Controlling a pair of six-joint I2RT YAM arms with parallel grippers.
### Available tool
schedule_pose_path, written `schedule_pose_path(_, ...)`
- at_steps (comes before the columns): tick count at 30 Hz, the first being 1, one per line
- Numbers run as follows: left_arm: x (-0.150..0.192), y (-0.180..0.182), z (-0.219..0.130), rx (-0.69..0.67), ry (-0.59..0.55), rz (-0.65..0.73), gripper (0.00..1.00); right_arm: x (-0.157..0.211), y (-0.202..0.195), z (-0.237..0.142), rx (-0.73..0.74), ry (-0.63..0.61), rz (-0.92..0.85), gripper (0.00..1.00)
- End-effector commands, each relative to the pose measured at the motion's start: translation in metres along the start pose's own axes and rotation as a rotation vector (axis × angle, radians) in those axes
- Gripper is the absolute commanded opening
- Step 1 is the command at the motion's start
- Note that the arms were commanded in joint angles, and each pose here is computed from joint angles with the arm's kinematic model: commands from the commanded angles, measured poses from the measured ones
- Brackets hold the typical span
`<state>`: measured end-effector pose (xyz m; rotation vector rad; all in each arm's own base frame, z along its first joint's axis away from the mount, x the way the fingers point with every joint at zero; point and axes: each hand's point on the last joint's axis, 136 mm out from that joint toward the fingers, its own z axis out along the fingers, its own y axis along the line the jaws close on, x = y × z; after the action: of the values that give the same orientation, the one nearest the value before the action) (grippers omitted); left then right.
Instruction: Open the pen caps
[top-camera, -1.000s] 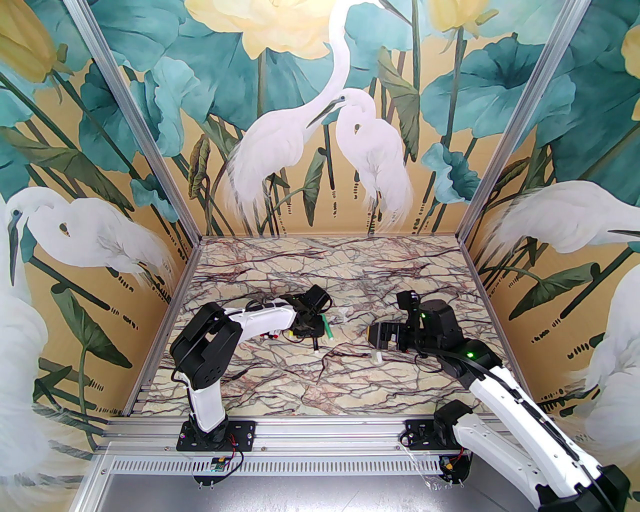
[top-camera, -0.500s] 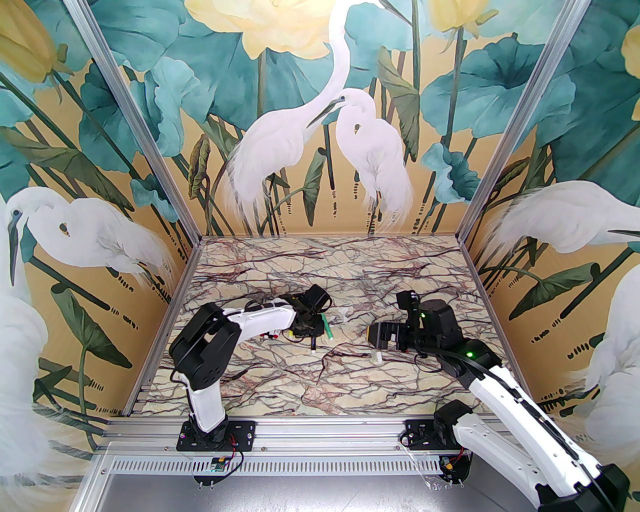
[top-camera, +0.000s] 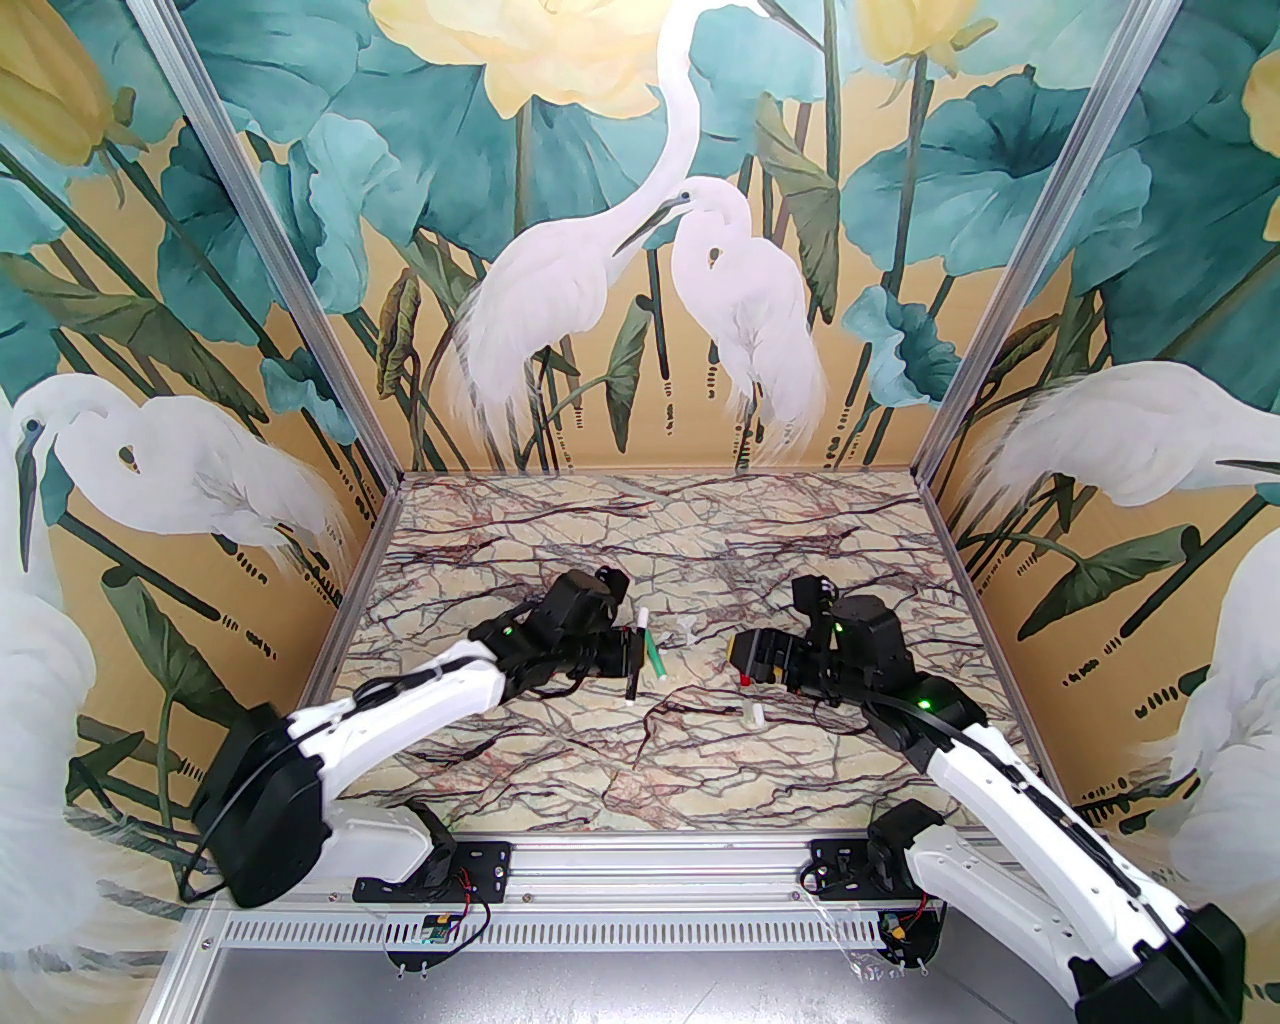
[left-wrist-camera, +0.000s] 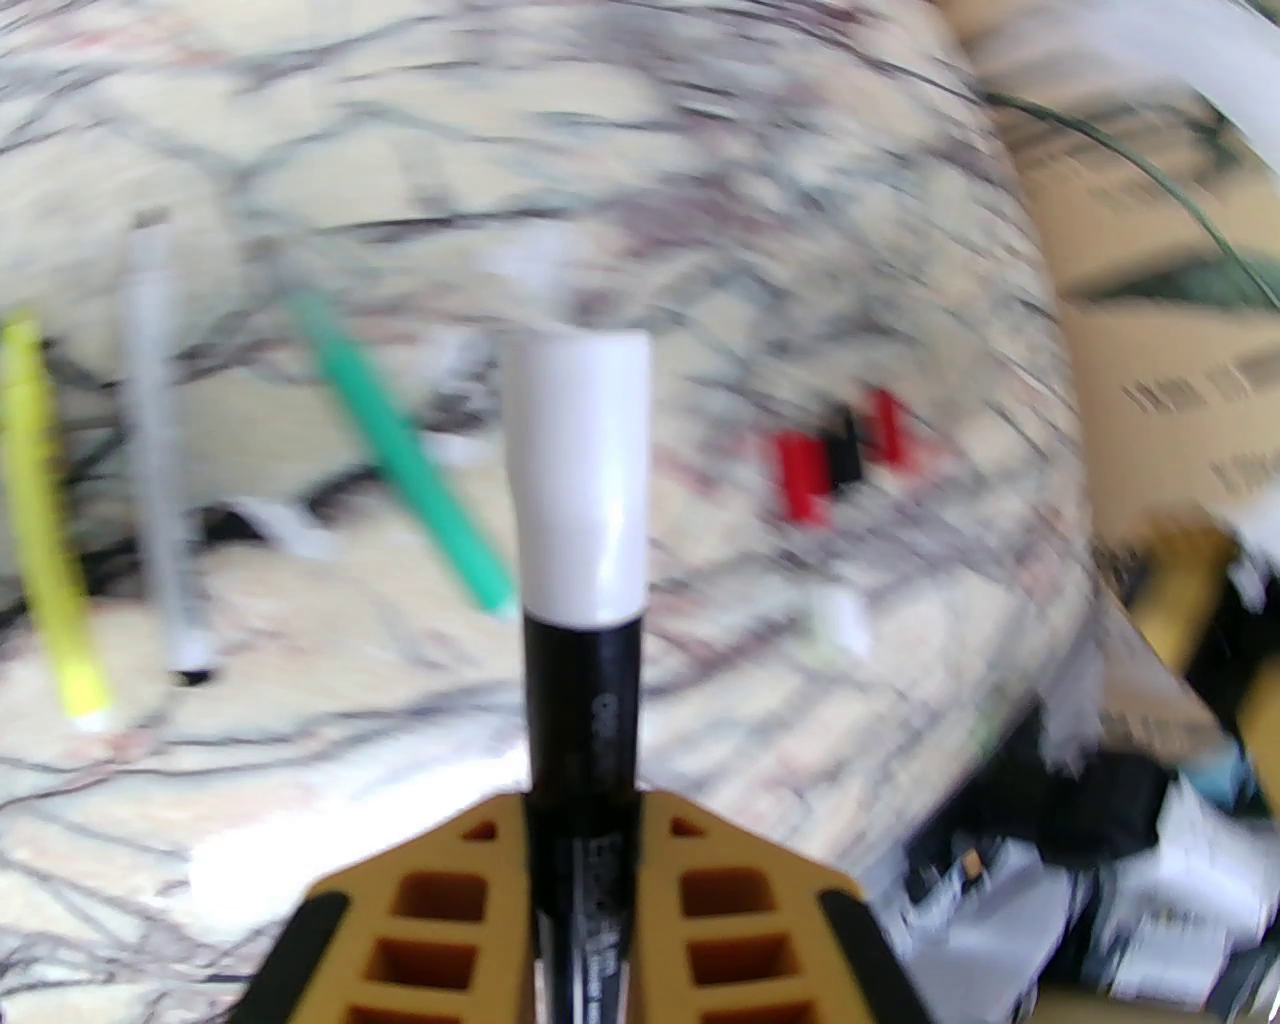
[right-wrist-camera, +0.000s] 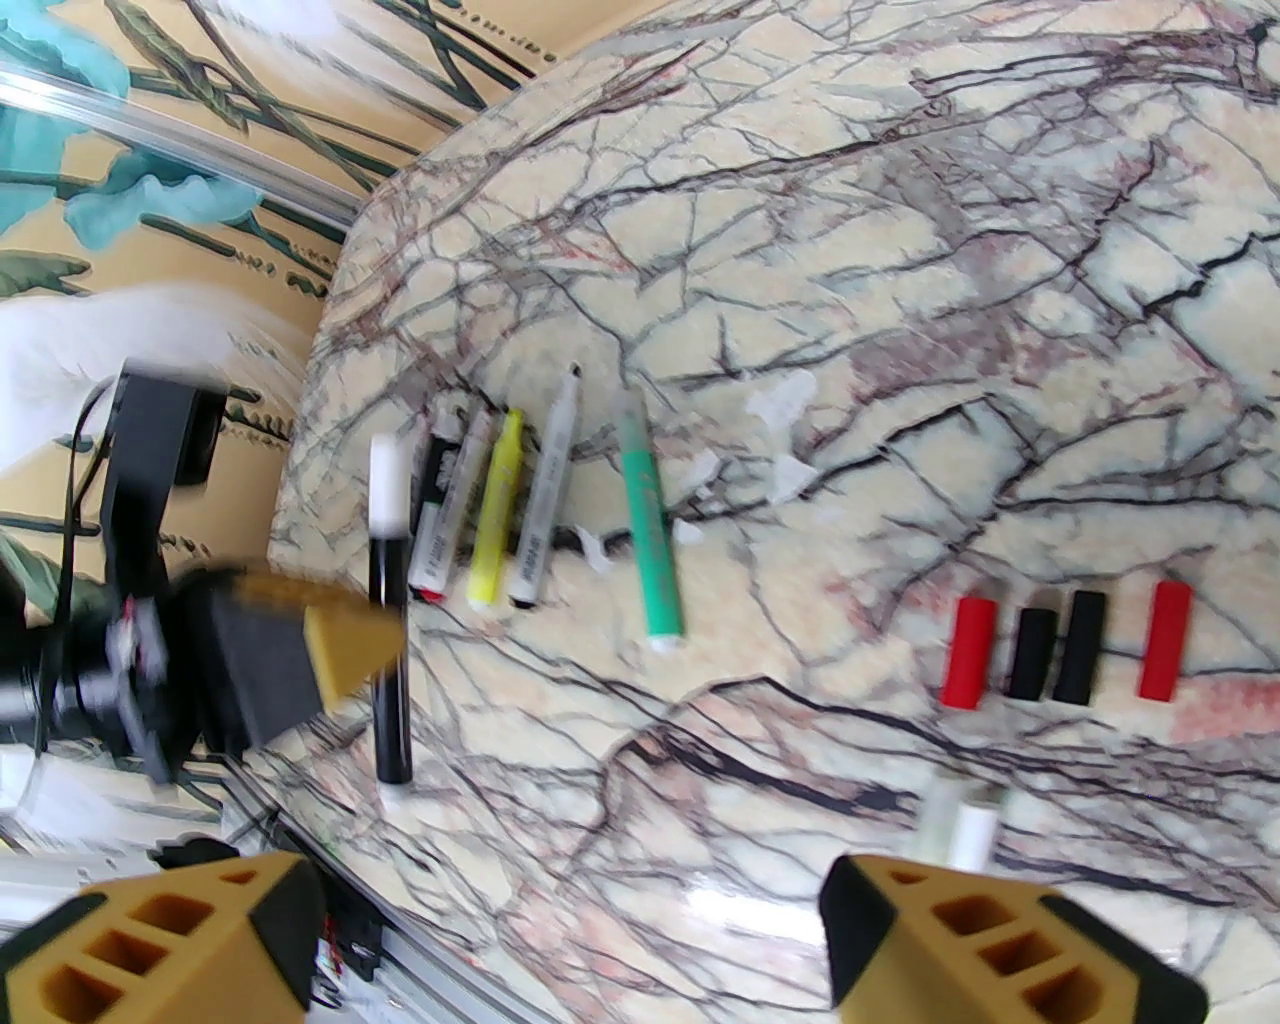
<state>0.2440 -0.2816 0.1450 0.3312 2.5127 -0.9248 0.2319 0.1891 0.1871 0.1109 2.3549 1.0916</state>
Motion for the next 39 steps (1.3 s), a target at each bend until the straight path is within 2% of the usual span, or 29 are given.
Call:
schedule_pose_path(1,0.002,-0.045,-0.013,0.251,-0.009,0.129,0.15,-0.015,0.023,0.005,-0.079,-0.036,0.059,0.83)
schedule_pose_path(5,0.008,-0.064,-0.018,0.37,0.004,0.148,0.14,-0.02,0.034,0.015,-0.098,-0.03,0.061,0.76)
schedule_pose_path(10,0.014,-0.082,-0.016,0.453,0.026,0.163,0.14,-0.021,0.046,0.027,-0.115,-0.01,0.048,0.72)
schedule_pose_path(18,0.015,-0.099,-0.011,0.488,0.041,0.188,0.13,-0.019,0.058,0.035,-0.15,0.003,0.047,0.65)
schedule_pose_path(26,0.013,-0.112,-0.009,0.525,0.031,0.195,0.12,-0.016,0.062,0.038,-0.173,0.022,0.052,0.5)
schedule_pose_path(39,0.01,-0.111,-0.003,0.519,0.02,0.173,0.11,-0.012,0.061,0.039,-0.168,0.032,0.046,0.32)
